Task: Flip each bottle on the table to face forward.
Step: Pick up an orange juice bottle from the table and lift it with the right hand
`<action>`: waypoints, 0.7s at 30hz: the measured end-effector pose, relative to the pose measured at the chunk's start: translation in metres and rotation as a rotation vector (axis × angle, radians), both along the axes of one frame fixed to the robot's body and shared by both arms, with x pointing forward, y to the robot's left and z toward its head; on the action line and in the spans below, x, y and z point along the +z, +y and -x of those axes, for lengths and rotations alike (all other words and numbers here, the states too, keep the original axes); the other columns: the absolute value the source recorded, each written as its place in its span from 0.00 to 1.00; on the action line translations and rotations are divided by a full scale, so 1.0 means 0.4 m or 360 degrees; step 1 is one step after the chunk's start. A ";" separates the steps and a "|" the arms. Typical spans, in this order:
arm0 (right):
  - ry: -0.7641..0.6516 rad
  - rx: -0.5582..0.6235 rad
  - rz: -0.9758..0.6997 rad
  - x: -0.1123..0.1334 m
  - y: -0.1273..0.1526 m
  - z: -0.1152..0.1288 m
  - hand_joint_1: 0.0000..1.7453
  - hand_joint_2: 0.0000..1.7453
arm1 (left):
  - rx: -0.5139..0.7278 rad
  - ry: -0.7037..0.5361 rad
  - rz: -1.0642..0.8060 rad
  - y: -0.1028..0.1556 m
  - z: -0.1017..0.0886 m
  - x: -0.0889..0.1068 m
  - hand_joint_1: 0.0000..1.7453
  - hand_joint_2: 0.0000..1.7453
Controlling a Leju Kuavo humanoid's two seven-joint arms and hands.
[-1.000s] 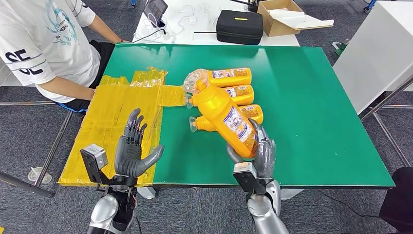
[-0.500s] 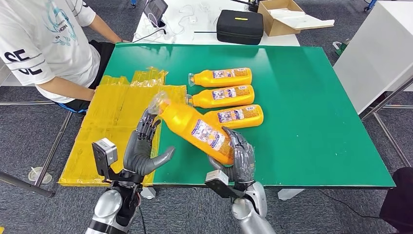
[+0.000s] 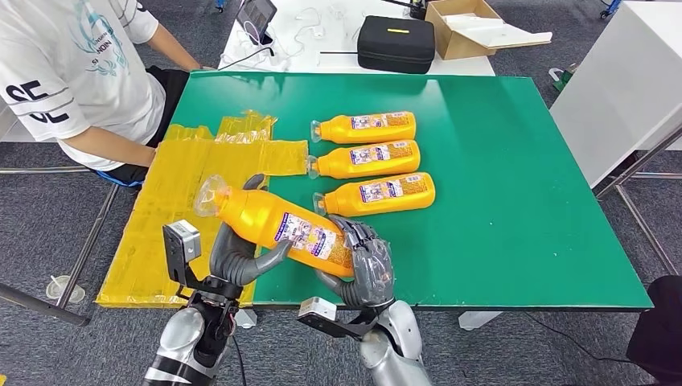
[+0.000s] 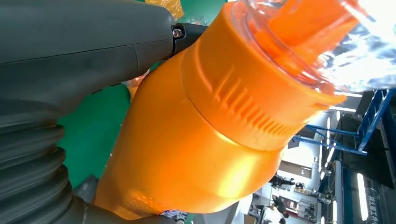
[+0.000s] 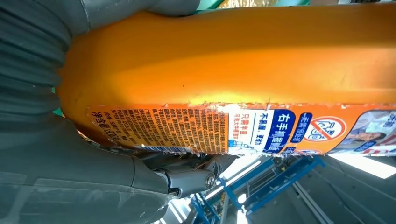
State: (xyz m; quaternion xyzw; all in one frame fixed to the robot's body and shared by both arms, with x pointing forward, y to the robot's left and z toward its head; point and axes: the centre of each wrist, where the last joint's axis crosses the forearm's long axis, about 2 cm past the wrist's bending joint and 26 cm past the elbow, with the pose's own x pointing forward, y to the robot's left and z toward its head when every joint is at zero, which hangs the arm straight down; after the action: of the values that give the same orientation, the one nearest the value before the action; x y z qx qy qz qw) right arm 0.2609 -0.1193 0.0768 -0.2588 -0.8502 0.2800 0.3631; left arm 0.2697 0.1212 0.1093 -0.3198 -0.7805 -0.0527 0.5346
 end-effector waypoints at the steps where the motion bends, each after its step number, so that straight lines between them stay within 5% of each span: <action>1: 0.0009 0.0004 0.0002 -0.002 0.002 0.001 1.00 1.00 | -0.0008 0.0010 0.0014 0.000 0.000 -0.002 0.00 1.00; 16: 0.0214 0.0086 -0.0058 -0.050 0.042 0.010 0.99 1.00 | -0.0203 0.0061 0.0406 0.006 0.008 -0.007 0.00 1.00; 21: 0.0271 0.0114 -0.0081 -0.059 0.056 0.015 0.99 1.00 | -0.0103 -0.0010 0.0227 0.008 0.011 -0.013 0.00 1.00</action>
State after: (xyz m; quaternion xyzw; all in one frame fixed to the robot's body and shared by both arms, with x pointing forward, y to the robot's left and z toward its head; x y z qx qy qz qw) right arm 0.2548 -0.0970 0.0531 -0.1943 -0.8317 0.2921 0.4303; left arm 0.2654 0.1242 0.1040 -0.3820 -0.7733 -0.0151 0.5058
